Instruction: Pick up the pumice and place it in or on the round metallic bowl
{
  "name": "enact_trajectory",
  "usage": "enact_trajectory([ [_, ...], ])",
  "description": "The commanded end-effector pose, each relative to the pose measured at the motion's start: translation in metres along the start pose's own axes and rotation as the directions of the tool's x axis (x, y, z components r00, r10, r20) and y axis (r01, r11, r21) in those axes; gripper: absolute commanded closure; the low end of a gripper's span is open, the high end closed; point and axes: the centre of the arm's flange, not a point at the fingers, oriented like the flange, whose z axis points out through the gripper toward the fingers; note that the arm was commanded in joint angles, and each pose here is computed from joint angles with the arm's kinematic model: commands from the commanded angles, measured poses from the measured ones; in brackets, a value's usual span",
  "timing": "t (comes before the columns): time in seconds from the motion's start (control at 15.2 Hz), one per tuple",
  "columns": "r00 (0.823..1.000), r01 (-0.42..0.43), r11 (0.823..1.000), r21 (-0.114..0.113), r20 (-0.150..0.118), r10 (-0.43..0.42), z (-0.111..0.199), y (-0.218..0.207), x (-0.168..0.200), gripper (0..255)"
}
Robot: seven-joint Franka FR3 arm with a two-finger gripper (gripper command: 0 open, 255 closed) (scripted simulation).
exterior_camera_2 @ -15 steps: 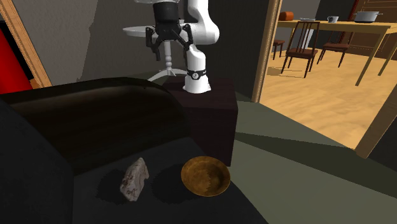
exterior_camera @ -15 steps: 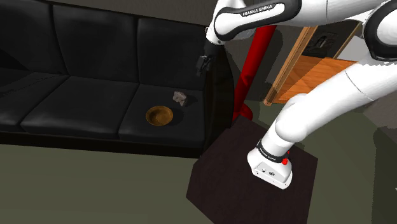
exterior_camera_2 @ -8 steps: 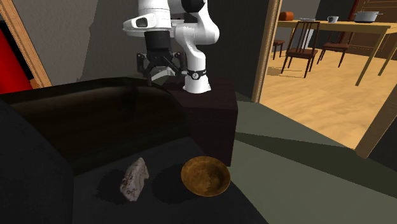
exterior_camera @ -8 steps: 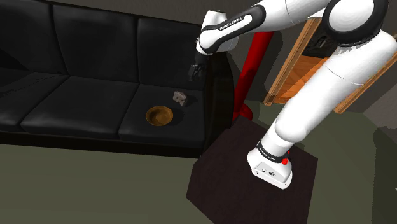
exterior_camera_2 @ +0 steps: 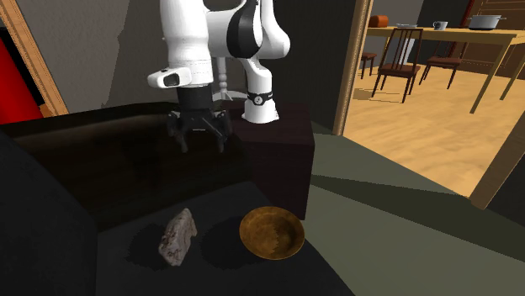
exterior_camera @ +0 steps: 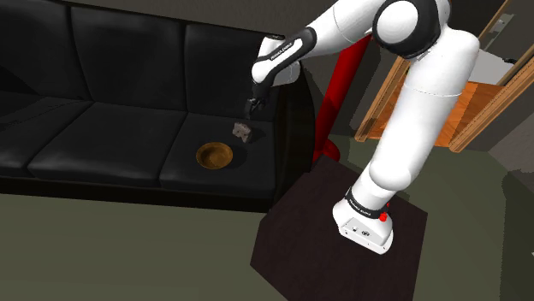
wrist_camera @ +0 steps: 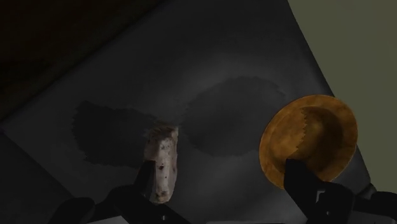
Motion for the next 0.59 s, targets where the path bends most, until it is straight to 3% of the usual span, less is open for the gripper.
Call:
enact_trajectory([
  [0.0,1.0,0.001,1.0,-0.006,0.002,-0.001,0.025,0.008,0.012,0],
  [0.53,1.0,0.001,1.0,-0.03,0.014,-0.001,0.113,0.039,0.061,0],
])
